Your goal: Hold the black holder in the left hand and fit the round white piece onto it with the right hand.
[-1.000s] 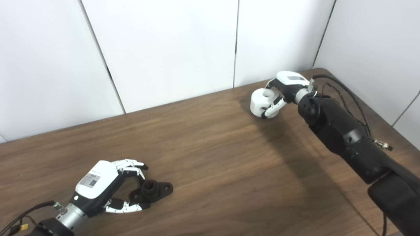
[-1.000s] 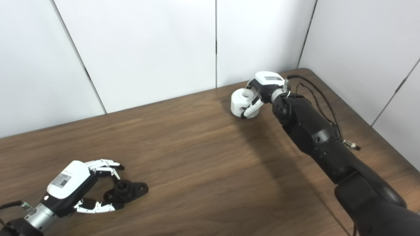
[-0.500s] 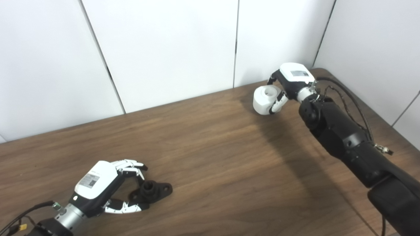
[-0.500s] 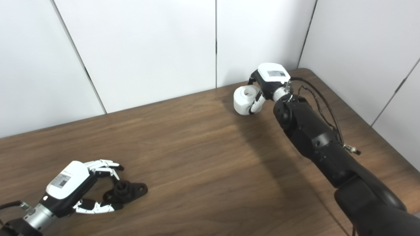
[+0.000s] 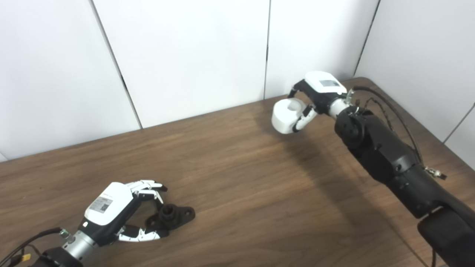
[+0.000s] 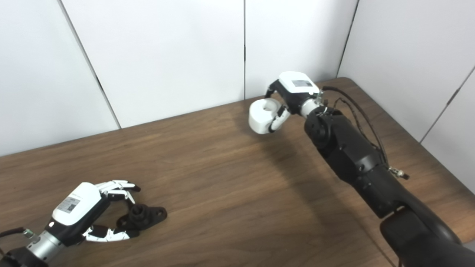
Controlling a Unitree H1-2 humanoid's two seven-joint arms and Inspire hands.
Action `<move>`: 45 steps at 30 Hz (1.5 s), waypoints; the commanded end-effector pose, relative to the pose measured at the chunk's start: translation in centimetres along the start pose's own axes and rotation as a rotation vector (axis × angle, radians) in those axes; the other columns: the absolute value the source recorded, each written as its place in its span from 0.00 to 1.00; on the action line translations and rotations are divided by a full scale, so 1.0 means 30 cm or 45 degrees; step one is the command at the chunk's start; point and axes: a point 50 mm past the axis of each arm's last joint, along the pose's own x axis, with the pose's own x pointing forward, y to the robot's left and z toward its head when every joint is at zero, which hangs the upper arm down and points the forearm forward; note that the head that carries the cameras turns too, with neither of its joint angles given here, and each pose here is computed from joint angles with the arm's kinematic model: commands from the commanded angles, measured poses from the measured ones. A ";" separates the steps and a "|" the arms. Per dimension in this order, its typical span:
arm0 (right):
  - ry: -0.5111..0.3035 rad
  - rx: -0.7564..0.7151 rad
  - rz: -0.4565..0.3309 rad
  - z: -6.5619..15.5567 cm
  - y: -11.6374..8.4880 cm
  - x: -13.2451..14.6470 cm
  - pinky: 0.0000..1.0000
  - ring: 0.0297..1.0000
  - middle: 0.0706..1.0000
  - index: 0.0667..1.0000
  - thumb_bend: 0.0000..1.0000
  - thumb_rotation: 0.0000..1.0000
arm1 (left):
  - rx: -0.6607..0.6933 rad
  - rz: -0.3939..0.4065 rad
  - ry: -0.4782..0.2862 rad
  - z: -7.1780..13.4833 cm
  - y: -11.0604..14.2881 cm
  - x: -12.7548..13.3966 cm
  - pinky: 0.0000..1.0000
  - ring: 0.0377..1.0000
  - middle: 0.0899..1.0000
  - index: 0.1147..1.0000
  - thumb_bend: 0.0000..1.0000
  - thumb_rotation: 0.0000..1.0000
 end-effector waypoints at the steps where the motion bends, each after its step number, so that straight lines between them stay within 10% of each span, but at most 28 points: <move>1: -0.047 -0.002 -0.103 0.046 -0.107 0.012 0.71 0.79 0.75 0.45 0.53 0.14 | 0.048 -0.201 0.091 -0.044 -0.089 -0.084 0.69 0.80 0.76 0.42 0.52 0.06; 12: -0.105 0.125 0.077 0.239 -0.134 -0.034 0.84 0.82 0.75 0.45 0.52 0.14 | 0.051 -0.175 0.075 -0.042 -0.099 -0.065 0.69 0.81 0.76 0.42 0.52 0.06; 45: -0.543 0.164 0.169 0.559 -0.059 -0.120 0.74 0.81 0.75 0.44 0.52 0.14 | 0.053 -0.138 0.083 0.031 -0.126 0.083 0.75 0.85 0.79 0.42 0.52 0.07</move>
